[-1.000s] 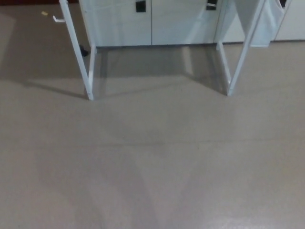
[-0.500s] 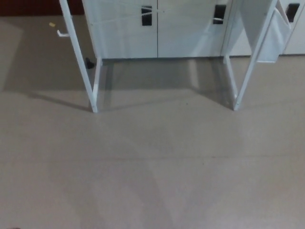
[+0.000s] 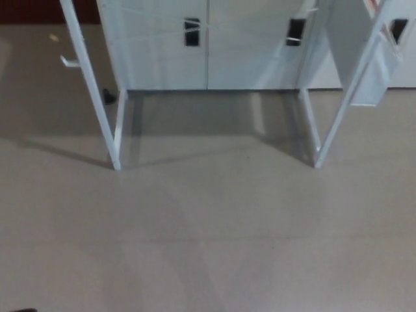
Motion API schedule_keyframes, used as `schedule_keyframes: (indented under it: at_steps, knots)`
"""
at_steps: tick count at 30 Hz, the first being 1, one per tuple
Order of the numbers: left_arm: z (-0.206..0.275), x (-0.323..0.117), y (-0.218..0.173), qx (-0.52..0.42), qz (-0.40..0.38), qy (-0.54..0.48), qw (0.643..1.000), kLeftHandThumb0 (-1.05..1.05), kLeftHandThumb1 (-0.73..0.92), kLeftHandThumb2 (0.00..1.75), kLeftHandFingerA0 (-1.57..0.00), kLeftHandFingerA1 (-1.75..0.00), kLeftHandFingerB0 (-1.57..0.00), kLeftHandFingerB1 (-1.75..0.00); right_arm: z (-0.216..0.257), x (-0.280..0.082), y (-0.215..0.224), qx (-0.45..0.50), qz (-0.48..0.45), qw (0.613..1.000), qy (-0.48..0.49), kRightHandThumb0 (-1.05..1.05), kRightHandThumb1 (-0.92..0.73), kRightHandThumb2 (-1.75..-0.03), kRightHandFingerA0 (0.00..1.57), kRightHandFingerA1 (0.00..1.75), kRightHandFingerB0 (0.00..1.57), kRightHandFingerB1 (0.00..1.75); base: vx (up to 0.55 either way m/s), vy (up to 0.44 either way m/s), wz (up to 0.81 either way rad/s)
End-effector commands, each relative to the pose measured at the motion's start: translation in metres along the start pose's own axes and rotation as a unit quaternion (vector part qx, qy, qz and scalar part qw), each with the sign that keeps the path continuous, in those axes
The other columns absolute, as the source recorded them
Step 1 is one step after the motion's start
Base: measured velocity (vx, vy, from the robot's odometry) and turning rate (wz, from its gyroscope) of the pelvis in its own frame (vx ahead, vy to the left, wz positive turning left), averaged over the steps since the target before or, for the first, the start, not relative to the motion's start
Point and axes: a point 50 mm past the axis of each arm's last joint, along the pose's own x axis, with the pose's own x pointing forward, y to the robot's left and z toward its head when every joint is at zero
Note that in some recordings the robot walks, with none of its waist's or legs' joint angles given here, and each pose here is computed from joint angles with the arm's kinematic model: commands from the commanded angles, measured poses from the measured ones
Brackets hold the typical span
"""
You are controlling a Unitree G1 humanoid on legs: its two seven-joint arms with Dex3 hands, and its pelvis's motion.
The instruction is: The robot walks towards a file tray kept in the middle of a desk and uses its right hand to grab a tray and pulls it out towards itself
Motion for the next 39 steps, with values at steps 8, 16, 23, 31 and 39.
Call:
schedule_keyframes:
  at_steps: [8, 16, 23, 31, 39]
  knots:
    - [0.009, 0.002, 0.003, 0.009, 0.006, -0.015, 1.000, -0.39, 0.46, 0.71, -0.56, -0.84, -0.27, -0.56, 0.000, 0.001, -0.004, -0.010, -0.010, 1.000, -0.010, -0.49, -0.67, -0.60, 0.43, 0.39, 0.29, 0.31, 0.28, 0.059, 0.06]
    - [0.008, 0.005, 0.006, 0.008, 0.008, -0.010, 1.000, -0.40, 0.47, 0.71, -0.57, -0.88, -0.28, -0.56, 0.002, 0.000, -0.002, -0.020, -0.010, 1.000, -0.012, -0.47, -0.68, -0.61, 0.44, 0.38, 0.28, 0.31, 0.36, -0.110, 0.18]
    - [0.009, 0.005, 0.006, 0.016, 0.009, -0.009, 1.000, -0.41, 0.46, 0.71, -0.56, -0.86, -0.28, -0.57, -0.002, 0.000, 0.001, -0.024, -0.015, 1.000, -0.007, -0.50, -0.67, -0.60, 0.44, 0.39, 0.29, 0.30, 0.35, -0.008, -0.10]
    - [0.007, 0.004, 0.007, 0.019, 0.009, -0.003, 1.000, -0.40, 0.46, 0.70, -0.56, -0.85, -0.29, -0.58, -0.006, -0.003, 0.003, -0.034, -0.020, 0.999, -0.004, -0.47, -0.68, -0.60, 0.44, 0.43, 0.28, 0.30, 0.39, 0.193, -0.25]
    - [0.003, 0.002, 0.006, 0.035, 0.010, 0.005, 0.999, -0.41, 0.48, 0.70, -0.54, -0.79, -0.27, -0.57, -0.008, -0.011, 0.004, -0.045, -0.015, 0.999, -0.005, -0.49, -0.68, -0.61, 0.45, 0.40, 0.28, 0.30, 0.34, 0.066, 0.08]
